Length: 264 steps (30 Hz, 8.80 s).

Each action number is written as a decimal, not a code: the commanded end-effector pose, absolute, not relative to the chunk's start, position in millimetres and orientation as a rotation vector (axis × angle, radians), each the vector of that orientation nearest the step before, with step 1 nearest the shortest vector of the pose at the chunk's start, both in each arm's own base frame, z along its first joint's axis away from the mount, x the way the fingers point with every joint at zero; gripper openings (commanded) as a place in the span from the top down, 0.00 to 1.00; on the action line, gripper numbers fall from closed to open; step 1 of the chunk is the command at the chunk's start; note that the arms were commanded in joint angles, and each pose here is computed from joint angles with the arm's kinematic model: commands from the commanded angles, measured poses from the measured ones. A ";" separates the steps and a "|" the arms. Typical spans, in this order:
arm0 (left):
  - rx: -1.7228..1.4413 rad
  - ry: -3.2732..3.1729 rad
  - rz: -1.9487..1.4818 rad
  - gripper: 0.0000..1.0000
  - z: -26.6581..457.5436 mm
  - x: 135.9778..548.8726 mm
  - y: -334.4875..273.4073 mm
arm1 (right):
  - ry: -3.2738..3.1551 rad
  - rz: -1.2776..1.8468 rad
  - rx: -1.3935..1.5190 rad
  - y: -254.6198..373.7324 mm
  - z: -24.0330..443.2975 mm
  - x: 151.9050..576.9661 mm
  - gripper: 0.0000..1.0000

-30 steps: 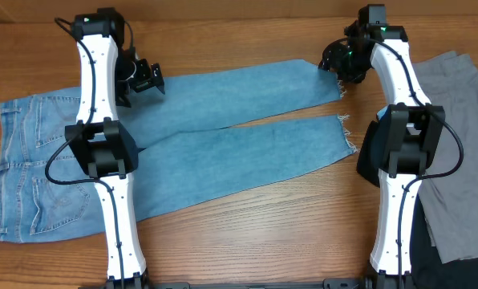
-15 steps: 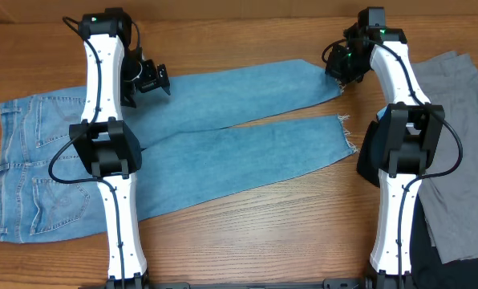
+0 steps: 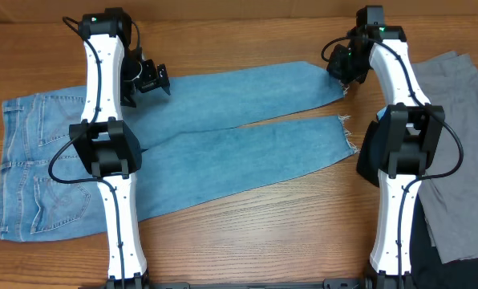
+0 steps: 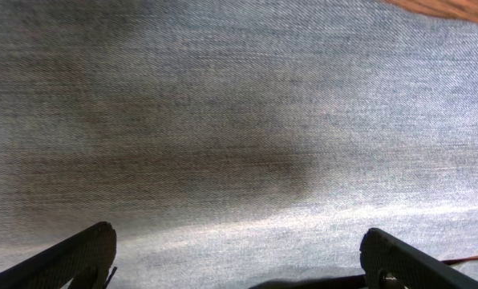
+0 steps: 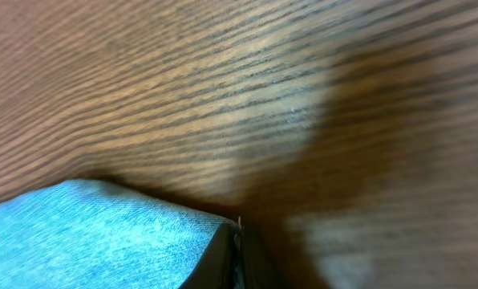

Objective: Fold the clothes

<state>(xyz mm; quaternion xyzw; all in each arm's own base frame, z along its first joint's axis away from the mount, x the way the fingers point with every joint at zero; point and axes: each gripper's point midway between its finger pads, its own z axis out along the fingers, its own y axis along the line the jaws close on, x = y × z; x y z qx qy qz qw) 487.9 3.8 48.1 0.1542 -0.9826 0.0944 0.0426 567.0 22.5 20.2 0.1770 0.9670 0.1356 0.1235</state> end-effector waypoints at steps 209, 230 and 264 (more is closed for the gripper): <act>1.985 -2.052 0.158 0.96 -45.9 161.4 172.9 | 2.744 0.155 1.429 19.3 -1.6 317.8 0.91; 2.012 -2.174 0.093 0.96 33.3 155.0 162.4 | 2.600 0.151 1.363 6.3 104.6 335.5 0.96; 2.232 -2.498 0.127 0.96 82.2 229.7 186.3 | 2.117 0.477 1.151 8.8 171.1 481.6 0.96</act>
